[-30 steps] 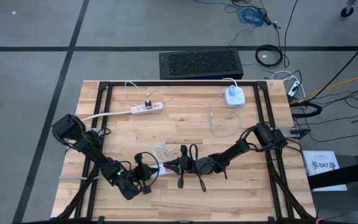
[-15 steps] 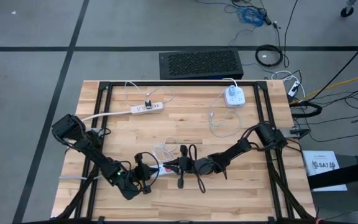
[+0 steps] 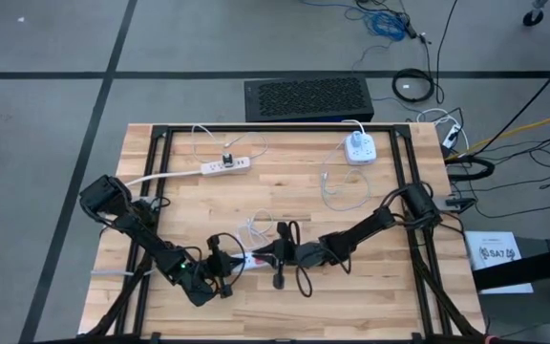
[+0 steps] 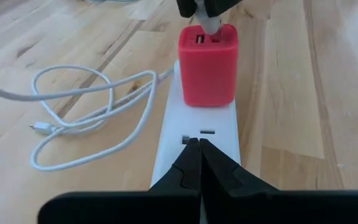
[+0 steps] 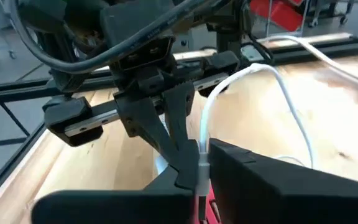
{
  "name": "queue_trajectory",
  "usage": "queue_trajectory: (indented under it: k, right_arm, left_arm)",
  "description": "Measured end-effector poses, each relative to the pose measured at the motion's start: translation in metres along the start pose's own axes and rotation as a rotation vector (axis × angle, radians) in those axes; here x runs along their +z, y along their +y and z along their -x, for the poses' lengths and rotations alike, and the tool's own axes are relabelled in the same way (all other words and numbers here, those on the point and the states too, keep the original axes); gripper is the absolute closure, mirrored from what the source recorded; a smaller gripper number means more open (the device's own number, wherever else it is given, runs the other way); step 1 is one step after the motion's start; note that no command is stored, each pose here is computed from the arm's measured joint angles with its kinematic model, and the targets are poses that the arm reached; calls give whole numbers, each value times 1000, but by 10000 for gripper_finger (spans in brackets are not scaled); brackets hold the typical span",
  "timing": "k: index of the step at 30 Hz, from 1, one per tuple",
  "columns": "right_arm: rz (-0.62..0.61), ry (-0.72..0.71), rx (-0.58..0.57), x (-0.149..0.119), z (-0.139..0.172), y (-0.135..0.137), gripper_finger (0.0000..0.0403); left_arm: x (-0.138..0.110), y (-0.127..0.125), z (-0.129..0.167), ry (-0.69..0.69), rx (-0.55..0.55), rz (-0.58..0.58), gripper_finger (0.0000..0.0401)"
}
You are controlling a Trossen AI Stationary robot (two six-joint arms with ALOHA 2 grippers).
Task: Insert USB
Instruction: Insert the white cable charger into the pink charger adapter
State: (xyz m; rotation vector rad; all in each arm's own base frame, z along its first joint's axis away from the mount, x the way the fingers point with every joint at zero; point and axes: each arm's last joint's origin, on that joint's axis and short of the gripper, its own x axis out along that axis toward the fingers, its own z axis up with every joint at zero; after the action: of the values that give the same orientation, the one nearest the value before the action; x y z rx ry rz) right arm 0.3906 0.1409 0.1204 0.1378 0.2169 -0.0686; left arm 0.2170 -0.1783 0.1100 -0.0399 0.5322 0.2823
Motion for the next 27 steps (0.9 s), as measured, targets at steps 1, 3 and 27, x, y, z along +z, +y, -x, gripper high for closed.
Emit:
queue_trajectory:
  k: [1,3,27]
  right_arm:
    - [-1,15,-2,1,1,0,395]
    - [-2,35,-7,4,3,0,386]
    - [12,131,16,9,8,-5,399]
  left_arm:
    - [0,0,0,1,-1,0,400]
    - [0,0,0,2,-2,0,400]
    - [-1,0,0,11,-8,-5,400]
